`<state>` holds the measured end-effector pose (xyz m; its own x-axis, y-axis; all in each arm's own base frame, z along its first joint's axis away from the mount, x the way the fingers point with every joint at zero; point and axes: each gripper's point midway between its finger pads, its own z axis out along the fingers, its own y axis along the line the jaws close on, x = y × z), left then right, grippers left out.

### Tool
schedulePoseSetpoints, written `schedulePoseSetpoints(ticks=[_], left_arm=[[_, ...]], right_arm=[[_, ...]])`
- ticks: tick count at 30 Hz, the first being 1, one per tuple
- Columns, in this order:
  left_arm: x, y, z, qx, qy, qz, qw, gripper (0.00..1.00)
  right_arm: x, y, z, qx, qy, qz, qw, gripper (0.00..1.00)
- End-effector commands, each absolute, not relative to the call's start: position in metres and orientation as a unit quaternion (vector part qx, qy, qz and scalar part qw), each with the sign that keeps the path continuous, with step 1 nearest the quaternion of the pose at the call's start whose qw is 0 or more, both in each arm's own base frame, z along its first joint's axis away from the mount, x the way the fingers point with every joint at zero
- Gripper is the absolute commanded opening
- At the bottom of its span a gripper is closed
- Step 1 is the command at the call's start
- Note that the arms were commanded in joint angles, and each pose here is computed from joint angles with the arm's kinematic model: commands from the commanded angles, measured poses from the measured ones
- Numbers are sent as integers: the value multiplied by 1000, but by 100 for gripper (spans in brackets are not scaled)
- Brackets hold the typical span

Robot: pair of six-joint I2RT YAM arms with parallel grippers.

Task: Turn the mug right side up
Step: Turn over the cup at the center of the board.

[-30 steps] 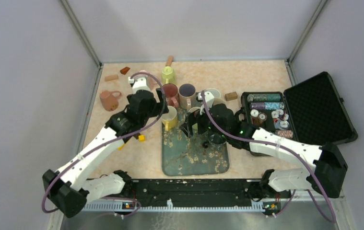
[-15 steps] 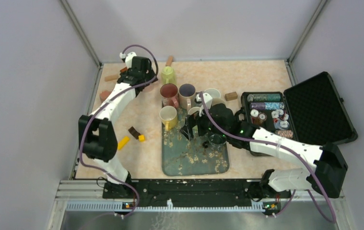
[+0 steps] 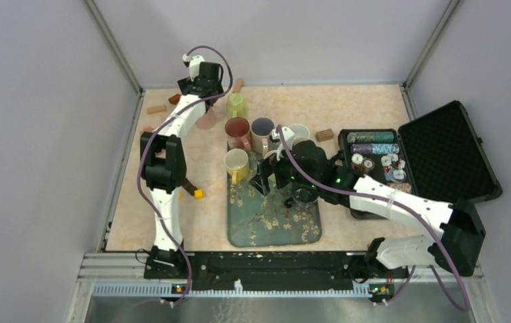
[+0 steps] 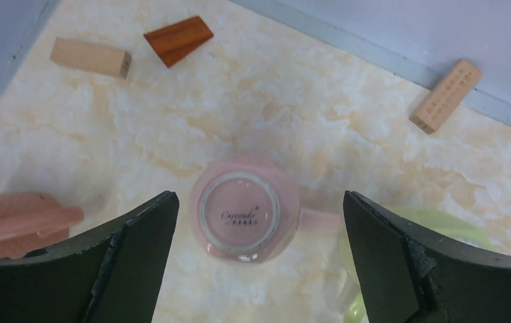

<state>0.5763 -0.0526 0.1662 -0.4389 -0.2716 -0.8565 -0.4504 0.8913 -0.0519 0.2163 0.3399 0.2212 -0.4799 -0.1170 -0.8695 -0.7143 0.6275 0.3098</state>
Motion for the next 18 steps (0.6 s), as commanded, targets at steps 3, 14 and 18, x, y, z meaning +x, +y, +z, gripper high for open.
schedulePoseSetpoints(ticks=[3, 14, 18], left_arm=[[600, -43, 179, -184, 834, 145, 499, 98], [597, -37, 161, -137, 860, 185, 455, 98], [590, -42, 155, -128, 872, 168, 441, 98]], right_arm=[[224, 350, 236, -276, 778, 348, 445, 99], [226, 364, 221, -287, 784, 355, 421, 99], [225, 365, 218, -287, 784, 358, 418, 99]])
